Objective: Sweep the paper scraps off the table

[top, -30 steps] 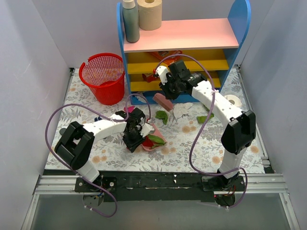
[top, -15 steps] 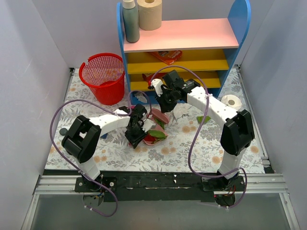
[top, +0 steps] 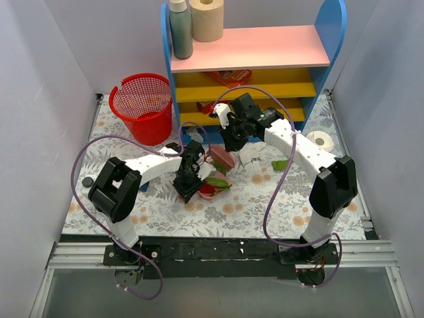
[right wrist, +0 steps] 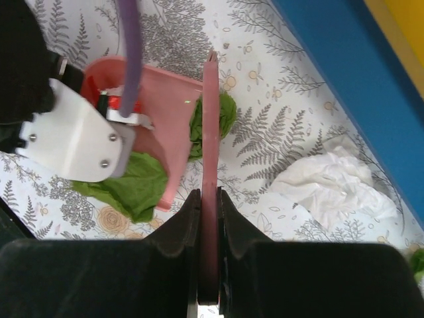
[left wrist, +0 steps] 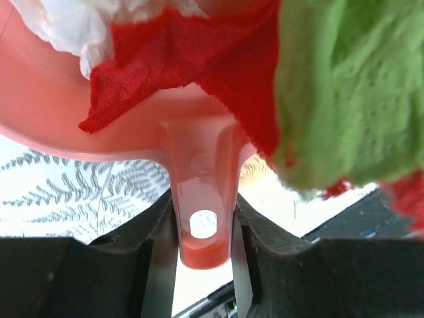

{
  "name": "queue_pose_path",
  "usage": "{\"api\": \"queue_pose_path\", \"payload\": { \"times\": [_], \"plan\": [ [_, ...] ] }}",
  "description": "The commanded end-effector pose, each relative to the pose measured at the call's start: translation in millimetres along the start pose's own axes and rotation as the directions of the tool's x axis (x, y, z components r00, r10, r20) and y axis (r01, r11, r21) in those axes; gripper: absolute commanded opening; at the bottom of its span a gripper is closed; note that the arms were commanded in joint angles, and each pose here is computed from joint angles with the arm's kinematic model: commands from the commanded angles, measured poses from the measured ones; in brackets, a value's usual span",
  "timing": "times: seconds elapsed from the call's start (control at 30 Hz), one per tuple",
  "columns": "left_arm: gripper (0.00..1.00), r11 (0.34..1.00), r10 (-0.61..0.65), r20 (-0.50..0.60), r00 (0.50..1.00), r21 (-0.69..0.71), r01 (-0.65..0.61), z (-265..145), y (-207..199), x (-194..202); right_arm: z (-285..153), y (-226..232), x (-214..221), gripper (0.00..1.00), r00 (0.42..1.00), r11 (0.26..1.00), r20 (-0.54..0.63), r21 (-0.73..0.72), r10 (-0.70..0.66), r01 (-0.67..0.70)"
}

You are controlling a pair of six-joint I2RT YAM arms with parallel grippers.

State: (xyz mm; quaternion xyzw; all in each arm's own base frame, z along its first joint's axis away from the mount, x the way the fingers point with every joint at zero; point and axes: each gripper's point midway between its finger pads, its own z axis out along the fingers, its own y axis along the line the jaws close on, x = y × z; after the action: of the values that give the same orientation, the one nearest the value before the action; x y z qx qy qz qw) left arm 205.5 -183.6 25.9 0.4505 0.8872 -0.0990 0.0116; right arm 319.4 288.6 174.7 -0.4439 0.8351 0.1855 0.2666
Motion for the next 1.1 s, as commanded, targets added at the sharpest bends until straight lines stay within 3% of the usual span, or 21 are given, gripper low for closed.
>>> {"api": "queue_pose_path", "payload": {
  "times": [0.0, 0.27, 0.5, 0.67, 0.83, 0.9, 1.07],
  "plan": [
    [0.00, 0.999, 0.041, 0.009, 0.999, -0.032, -0.040, -33, -3, 14, -32, -12, -27, 0.01, 0.994, 0.997, 0.103, 0.065, -0.038, 0.031],
    [0.00, 0.998, 0.052, -0.112, 0.992, -0.017, -0.054, -32, -12, 68, -29, -30, -23, 0.01, 0.996, 0.987, 0.077, 0.159, -0.042, 0.030],
    [0.00, 0.996, 0.040, -0.110, 0.993, -0.076, -0.049, -18, 9, 40, -14, -38, -12, 0.01, 1.000, 0.983, 0.030, 0.185, -0.007, 0.001],
    [0.00, 0.995, 0.041, -0.097, 0.994, -0.085, -0.049, -5, 20, 13, 2, -25, 4, 0.01, 1.000, 0.994, -0.012, 0.108, 0.023, -0.021],
    [0.25, 0.998, 0.031, -0.050, 0.998, -0.060, -0.034, 5, 19, -4, 6, 24, -6, 0.01, 0.993, 0.982, 0.018, -0.152, 0.114, -0.110],
    [0.32, 0.998, 0.028, -0.031, 0.999, -0.057, -0.030, 6, 19, -8, 4, 31, -11, 0.01, 0.991, 0.975, 0.026, -0.184, 0.128, -0.122],
    [0.31, 0.999, 0.022, -0.044, 0.999, -0.043, -0.024, 9, 14, 2, -9, 31, -20, 0.01, 0.991, 0.979, 0.062, -0.175, 0.119, -0.106]
  ]
}}
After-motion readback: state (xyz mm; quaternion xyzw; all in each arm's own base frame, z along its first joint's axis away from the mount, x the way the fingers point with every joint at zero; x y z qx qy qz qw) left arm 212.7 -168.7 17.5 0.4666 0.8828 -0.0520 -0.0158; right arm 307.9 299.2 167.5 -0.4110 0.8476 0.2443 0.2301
